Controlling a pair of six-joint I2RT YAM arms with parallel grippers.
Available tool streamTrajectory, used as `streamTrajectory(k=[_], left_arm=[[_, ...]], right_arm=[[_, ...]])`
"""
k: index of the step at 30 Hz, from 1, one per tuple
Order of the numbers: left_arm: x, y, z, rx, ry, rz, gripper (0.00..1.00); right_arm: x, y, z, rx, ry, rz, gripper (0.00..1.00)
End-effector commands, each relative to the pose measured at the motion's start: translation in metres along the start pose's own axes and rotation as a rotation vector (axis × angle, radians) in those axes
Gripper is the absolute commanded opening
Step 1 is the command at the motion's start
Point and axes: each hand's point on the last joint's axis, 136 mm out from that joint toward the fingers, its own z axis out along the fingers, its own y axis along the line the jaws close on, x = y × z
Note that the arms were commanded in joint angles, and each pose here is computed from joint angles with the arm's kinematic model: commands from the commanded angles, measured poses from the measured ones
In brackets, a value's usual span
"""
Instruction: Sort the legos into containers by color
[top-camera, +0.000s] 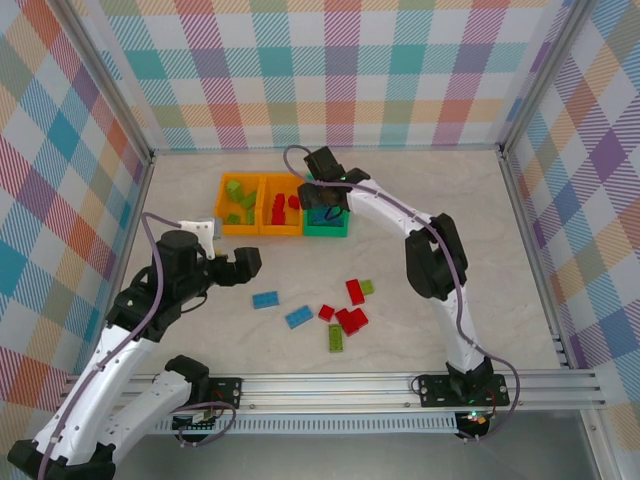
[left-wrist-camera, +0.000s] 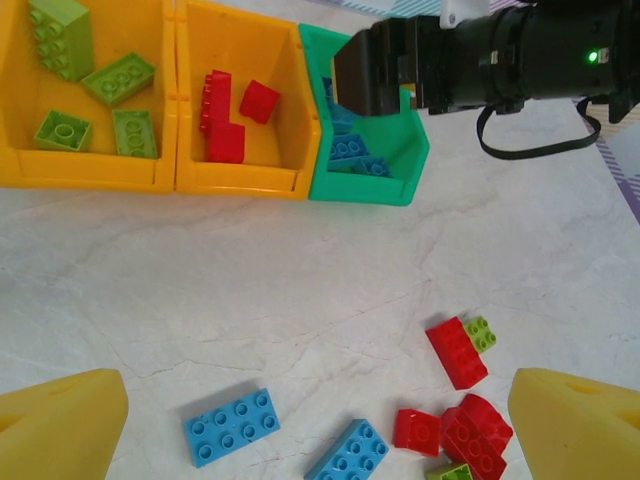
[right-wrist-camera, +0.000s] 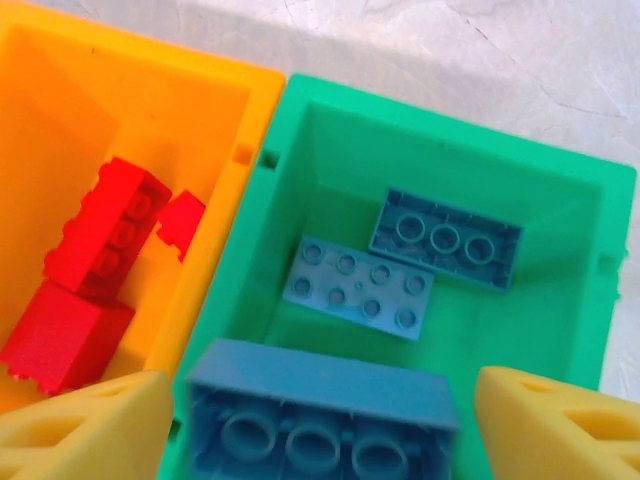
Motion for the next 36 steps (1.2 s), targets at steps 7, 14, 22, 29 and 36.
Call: streamTrajectory(k=[7, 14, 22, 29, 36], left_arm=[[0.018, -0.012, 0.010, 0.066, 0.123, 0.046, 1.00], [0.046, -0.051, 0.029, 0.180, 0.215, 0.071, 0.95], [0.108, -0.104, 0.089, 0.116, 0.388, 0.249, 0.91], [0.165, -0.114, 0.143, -0.010, 0.577, 0.424, 0.64], [0.204, -0.108, 0.163, -0.031, 0.743, 0.458, 0.62]], right_arm=[[-0.029, -0.004, -0.051, -0.028, -0.033, -0.011, 0.94], [0.000, -0.002, -0.148, -0.210, -0.095, 0.036, 0.99], [0.089, -0.028, -0.228, -0.308, -0.134, 0.124, 1.00], [0.144, -0.055, -0.250, -0.261, -0.117, 0.159, 1.00], [0.145, -0.056, -0.250, -0.259, -0.115, 0.149, 1.00]])
